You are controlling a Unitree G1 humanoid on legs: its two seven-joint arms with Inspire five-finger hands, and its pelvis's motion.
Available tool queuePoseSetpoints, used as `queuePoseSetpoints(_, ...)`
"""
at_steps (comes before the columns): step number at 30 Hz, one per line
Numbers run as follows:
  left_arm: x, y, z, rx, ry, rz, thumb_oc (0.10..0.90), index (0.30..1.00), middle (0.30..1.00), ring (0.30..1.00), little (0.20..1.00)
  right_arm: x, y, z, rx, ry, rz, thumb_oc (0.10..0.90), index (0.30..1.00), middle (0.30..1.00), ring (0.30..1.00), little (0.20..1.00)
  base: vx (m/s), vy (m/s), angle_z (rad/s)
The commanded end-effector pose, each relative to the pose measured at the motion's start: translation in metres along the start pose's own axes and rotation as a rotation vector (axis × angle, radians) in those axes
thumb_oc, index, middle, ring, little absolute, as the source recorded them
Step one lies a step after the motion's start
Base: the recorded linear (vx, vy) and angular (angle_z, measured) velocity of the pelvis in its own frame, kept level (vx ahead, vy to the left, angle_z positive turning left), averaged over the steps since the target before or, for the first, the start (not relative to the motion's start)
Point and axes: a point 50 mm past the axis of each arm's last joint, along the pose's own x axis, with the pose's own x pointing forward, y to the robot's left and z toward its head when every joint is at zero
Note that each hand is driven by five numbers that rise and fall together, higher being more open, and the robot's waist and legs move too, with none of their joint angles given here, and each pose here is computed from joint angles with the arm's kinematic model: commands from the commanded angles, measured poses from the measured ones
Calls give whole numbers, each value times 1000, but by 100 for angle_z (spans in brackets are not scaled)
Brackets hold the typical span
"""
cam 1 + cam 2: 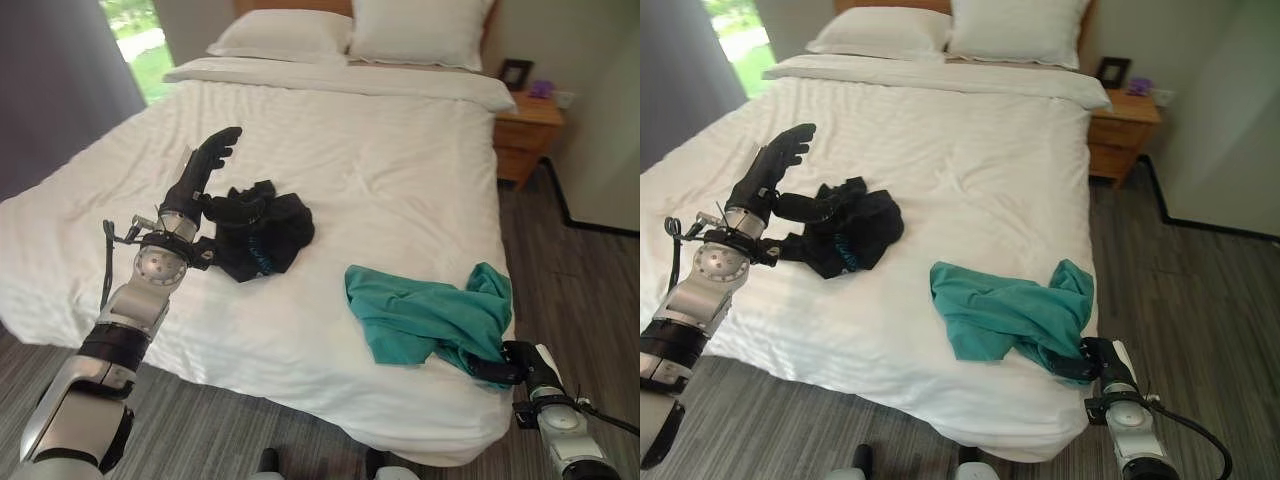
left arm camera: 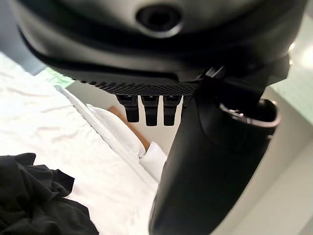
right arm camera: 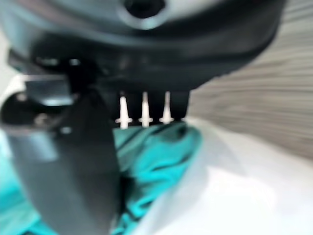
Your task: Pick up bed clothes into laundry basket.
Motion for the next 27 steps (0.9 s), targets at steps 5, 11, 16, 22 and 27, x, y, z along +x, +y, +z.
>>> queuePoseSetpoints(5,37,74,61,697,-159,245,800,900,900,900,900,-45,35,-86,-64,295,158,400,300,300,300,300,50,210,-9)
queuePoseSetpoints(11,46,82,77,896,-187,270,800,900,900,900,900,-43,56,-77,-68,248,232,400,300,300,300,300,-22,150,-14)
queuePoseSetpoints(16,56,79,87,989,-198,248,800,900,900,900,900,-34,62,-58,-80,172,257,400,300,300,300,300,-42,64,-6)
queuePoseSetpoints(22,62,42,59,1029,-92,9,800,900,900,900,900,-19,69,-17,-63,20,266,400,300,300,300,300,-67,40,-6)
queuePoseSetpoints(27,51,11,5,1091,122,-247,800,900,900,900,900,-19,76,-10,-40,1,289,400,300,300,300,300,-7,2,-2)
